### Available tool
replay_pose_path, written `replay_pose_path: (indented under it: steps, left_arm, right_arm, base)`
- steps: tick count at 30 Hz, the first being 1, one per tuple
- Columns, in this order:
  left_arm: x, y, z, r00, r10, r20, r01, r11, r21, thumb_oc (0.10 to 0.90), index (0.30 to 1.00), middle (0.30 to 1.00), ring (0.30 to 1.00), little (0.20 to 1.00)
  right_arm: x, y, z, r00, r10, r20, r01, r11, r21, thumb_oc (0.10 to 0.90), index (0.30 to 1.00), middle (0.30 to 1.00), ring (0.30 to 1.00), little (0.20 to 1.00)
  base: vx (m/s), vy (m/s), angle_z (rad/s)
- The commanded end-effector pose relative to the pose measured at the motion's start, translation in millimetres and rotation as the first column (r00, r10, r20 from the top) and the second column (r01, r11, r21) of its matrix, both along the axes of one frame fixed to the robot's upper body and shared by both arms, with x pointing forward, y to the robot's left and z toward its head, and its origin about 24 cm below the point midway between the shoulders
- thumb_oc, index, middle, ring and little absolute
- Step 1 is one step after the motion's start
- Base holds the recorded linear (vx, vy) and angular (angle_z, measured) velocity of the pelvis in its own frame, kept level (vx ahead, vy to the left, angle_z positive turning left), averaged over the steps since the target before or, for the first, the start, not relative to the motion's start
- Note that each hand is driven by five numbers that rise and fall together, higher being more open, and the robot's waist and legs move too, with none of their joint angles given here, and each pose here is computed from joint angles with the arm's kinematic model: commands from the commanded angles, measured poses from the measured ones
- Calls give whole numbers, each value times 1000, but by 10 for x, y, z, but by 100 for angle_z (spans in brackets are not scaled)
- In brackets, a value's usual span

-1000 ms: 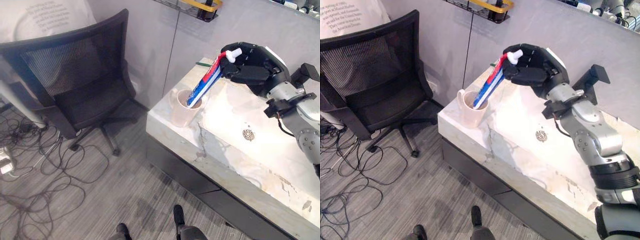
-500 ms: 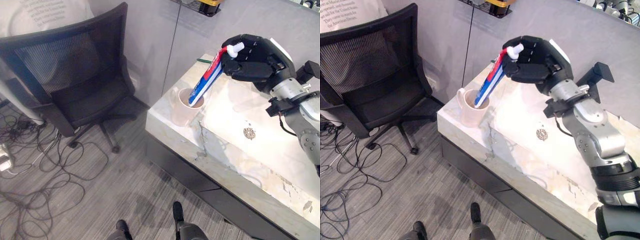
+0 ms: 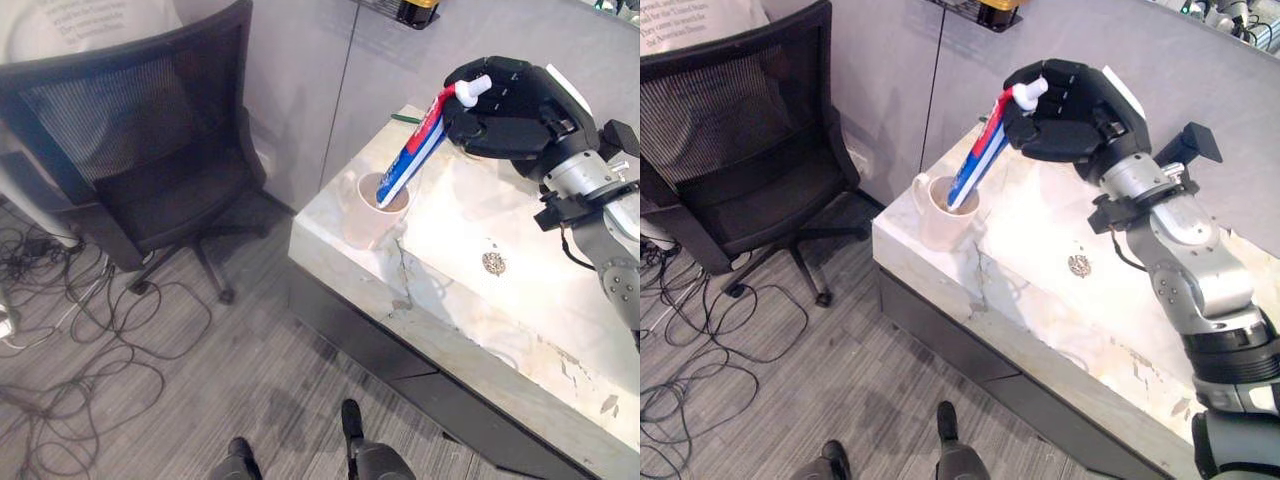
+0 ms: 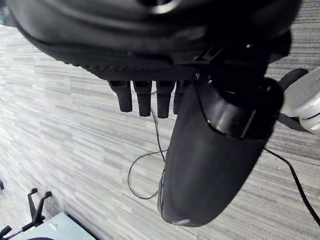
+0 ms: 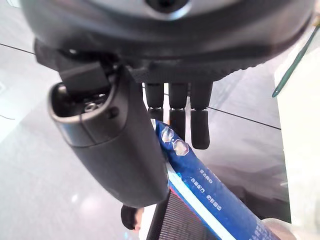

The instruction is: Organize the bathroom.

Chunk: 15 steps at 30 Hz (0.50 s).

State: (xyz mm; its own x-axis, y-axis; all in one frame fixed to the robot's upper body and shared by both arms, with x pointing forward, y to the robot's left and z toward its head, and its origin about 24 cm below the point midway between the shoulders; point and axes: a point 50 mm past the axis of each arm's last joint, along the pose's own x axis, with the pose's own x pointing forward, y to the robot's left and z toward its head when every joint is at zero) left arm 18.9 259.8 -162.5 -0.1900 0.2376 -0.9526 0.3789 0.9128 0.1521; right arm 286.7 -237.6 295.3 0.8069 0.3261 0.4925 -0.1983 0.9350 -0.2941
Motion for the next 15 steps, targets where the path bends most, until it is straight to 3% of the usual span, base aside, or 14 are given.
replay_pose_path:
  steps: [1,15]
  left_arm:
    - [-550,277,138,973,62,-221,-43,995,89,800,900,900,900,900]
    - [-413,305,143,978,67,-197,-50,995,91,800,900,900,900,900]
  right_arm:
    - [-450,-48,628,917,0,398,-15,999,33,400,300,300,300,300]
    - [-489,-25,686,901,-13,434,-11,999,53,400,300,300,300,300]
  base:
    - [-65,11,2]
    - [-15,9,1]
